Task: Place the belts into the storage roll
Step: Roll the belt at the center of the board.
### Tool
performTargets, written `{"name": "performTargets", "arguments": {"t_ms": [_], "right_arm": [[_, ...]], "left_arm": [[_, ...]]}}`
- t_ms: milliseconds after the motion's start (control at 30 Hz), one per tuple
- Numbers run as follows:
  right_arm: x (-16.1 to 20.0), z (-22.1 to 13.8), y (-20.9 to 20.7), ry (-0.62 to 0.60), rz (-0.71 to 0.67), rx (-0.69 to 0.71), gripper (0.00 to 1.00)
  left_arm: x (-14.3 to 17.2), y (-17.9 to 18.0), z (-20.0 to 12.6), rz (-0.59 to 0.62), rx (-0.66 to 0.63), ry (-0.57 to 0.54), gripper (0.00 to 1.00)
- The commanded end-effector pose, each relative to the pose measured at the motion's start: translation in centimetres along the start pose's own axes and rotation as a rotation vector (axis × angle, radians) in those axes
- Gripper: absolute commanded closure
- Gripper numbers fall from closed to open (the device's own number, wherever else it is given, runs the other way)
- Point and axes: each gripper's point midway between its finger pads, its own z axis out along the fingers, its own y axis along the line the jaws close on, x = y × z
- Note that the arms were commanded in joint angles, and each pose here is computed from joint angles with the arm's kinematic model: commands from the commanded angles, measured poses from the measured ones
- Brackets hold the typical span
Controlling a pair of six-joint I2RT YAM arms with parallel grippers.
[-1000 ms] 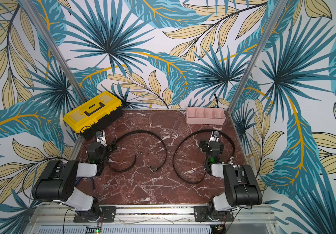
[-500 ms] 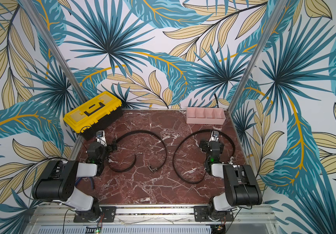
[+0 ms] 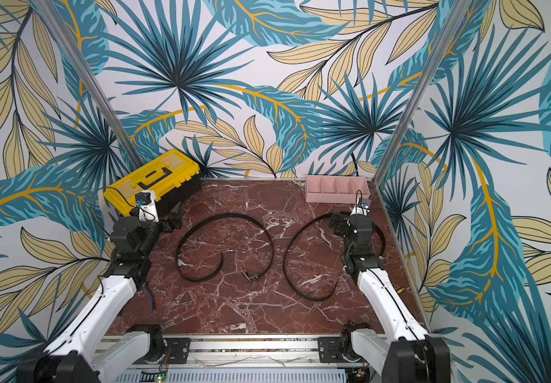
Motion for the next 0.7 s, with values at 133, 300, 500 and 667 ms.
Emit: {"name": "performTargets", "arguments": {"t_ms": [133, 300, 500, 667], "right_arm": [[9.9, -6.5, 3.1, 0.575, 0.033, -0.086, 0.01], [12.4, -9.7, 7.8, 0.772, 0.004, -0.237, 0.00], [14.8, -11.2, 9.8, 0.858, -0.081, -0.297, 0.00], [16.1, -11.2, 9.9, 0.910, -0.079, -0.295, 0.00]], "left_arm": [[9.7, -5.7, -4.6, 0.253, 0.268, 0.558, 0.00], [12.5, -9.4, -7.6, 0.667, 0.467, 0.626, 0.00], [16.2, -11.2, -7.8, 1.042, 0.675, 0.664, 0.00], [16.5, -13.5, -6.2, 0.942, 0.761, 0.727, 0.00]]}}
